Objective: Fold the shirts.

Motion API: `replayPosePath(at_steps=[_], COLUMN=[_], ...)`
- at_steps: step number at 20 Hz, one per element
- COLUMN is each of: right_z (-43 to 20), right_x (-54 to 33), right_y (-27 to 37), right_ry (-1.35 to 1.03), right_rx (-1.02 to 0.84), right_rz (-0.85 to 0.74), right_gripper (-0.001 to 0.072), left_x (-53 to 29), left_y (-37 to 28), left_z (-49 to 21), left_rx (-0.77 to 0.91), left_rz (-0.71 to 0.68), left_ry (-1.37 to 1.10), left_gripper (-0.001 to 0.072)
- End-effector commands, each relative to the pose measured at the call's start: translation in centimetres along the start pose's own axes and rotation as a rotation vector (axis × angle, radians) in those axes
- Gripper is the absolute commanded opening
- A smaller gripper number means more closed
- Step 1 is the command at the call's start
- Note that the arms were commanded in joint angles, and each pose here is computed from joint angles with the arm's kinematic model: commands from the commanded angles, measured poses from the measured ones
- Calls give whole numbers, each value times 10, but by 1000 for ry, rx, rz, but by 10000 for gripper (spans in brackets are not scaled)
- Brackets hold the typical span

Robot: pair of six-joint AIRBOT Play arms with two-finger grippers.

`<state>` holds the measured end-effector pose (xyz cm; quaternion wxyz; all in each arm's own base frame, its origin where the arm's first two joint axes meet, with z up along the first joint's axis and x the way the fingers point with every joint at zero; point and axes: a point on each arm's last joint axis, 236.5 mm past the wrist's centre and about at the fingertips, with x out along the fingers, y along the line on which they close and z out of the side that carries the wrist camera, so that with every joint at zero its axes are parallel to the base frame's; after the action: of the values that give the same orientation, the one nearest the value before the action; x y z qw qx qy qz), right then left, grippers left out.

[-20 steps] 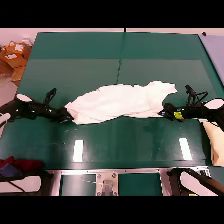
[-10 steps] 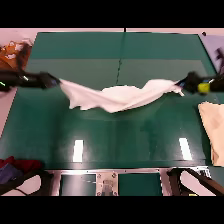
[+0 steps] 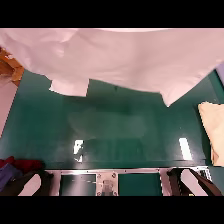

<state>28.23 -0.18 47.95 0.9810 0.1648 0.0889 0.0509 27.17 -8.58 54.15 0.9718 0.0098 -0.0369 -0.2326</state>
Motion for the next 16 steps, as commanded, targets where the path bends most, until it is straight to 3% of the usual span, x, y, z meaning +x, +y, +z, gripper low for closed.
replayPosePath(at_steps=[1, 4, 7, 11, 16], right_z=[34, 28, -7, -102, -270], right_x=[-53, -43, 14, 128, 251], right_y=[22, 11, -23, -76, -146], right_ry=[-181, -152, 6, 274, 556], right_rx=[-74, -52, 62, 203, 322], right_rz=[-78, -92, -30, 68, -18], right_gripper=[13, 13, 13, 13, 13], left_x=[-55, -47, -4, 82, 187], left_y=[1, 14, 35, 72, 79], left_z=[50, 29, -24, -155, -372], left_rx=[94, 73, -89, -350, -560], left_rz=[223, 238, 151, 1, -93], left_ry=[-130, -52, 41, 281, 647], left_gripper=[25, 25, 25, 26, 26])
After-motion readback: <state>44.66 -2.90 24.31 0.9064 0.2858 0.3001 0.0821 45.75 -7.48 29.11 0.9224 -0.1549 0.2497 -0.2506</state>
